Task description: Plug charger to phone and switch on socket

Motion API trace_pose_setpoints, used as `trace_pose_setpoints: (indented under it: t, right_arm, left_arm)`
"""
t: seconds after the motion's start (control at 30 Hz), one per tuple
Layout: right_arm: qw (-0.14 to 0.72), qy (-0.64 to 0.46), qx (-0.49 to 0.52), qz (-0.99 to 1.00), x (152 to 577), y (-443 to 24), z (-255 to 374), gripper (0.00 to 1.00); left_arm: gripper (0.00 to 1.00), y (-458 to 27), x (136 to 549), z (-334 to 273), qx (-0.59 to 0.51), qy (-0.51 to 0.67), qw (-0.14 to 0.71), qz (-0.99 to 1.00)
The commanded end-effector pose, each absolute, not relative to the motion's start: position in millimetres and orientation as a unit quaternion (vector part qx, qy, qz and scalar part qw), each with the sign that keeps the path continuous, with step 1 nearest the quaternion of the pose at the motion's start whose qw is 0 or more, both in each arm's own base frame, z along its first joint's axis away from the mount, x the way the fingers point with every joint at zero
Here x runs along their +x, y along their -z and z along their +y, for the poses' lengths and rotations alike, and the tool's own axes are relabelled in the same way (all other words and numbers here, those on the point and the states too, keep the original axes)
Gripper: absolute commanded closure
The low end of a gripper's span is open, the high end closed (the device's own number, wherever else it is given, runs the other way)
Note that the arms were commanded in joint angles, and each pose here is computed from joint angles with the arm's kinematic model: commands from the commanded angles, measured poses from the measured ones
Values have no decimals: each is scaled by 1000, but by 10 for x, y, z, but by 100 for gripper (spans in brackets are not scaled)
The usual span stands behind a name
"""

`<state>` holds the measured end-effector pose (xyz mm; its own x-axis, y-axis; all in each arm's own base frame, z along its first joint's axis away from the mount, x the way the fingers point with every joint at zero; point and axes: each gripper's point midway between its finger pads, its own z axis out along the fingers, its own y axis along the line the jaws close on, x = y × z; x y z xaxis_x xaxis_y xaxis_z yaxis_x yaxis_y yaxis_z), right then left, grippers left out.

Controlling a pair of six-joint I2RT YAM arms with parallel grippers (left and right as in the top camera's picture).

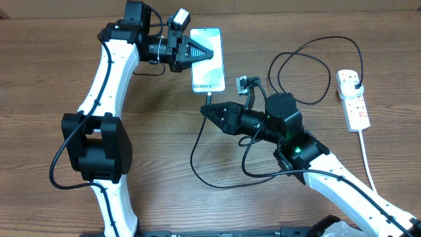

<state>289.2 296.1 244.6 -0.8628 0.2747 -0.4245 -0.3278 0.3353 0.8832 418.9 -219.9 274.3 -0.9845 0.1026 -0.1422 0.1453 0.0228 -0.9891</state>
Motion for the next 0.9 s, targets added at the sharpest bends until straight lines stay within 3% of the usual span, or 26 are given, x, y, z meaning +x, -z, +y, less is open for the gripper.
trace_pose_setpoints:
  t: [0.0, 0.27, 0.53, 0.87]
  right_arm:
    - [256, -574, -12, 778, 2892, -2403, 2946, 96]
    - [245, -569, -15, 785, 2858, -2344, 2945, 96]
    - [235, -581, -106, 772, 2693, -2362, 2924, 96]
    - [236, -597, -114, 758, 2776, -2442, 2733, 96]
  left_arm:
    - [96, -2967, 4128, -2242, 109, 710, 21, 695]
    - [96, -2968, 4127, -2244, 111, 710, 22, 695]
    - [96, -2968, 4127, -2242, 111, 710, 22, 695]
    - [96, -2968, 4100, -2292, 115, 710, 18, 694]
